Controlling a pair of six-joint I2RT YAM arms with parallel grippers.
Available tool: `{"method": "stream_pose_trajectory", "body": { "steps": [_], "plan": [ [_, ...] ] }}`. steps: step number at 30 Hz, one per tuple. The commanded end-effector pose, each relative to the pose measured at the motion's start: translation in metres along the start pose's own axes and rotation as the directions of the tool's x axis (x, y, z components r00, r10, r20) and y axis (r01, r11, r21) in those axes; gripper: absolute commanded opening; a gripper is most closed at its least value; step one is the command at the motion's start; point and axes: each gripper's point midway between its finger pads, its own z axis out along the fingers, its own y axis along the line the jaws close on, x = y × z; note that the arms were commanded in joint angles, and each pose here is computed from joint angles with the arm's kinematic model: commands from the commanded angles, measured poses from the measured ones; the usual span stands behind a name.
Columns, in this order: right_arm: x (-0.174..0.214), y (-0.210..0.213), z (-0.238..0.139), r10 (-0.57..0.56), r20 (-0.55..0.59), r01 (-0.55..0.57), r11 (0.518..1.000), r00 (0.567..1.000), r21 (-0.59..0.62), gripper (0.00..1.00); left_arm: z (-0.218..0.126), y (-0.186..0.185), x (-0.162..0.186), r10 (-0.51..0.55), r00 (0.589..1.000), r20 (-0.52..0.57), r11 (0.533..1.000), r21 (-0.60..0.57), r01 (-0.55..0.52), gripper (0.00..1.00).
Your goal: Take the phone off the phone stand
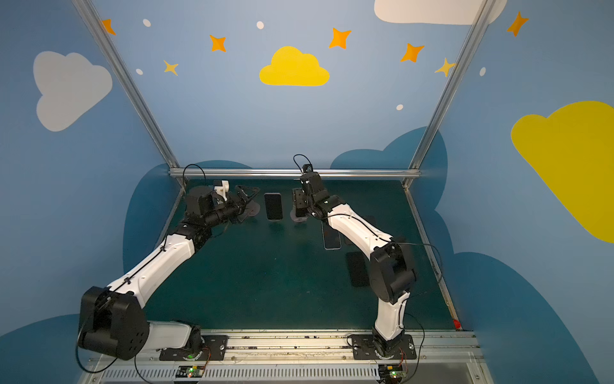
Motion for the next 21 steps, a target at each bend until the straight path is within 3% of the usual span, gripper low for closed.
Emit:
{"method": "stream_pose_trajectory", "body": {
  "steps": [1, 10, 21],
  "plan": [
    [-0.027, -0.006, -0.041, 0.014, 0.107, -0.014, 1.000, 0.994, 0.000, 0.66, 0.004, -0.007, 0.003, 0.037, 0.999, -0.005, 0.999, 0.013, -0.037, 1.00],
    [0.019, -0.038, -0.102, 0.003, 0.046, -0.006, 0.998, 0.999, 0.063, 0.66, 0.014, -0.014, 0.033, 0.079, 0.994, -0.071, 0.997, 0.010, -0.079, 1.00],
    [0.106, -0.088, -0.173, 0.053, -0.024, -0.048, 0.987, 0.998, 0.153, 0.66, 0.043, -0.011, 0.135, 0.185, 0.938, -0.293, 0.979, -0.025, -0.201, 1.00]
  ]
}}
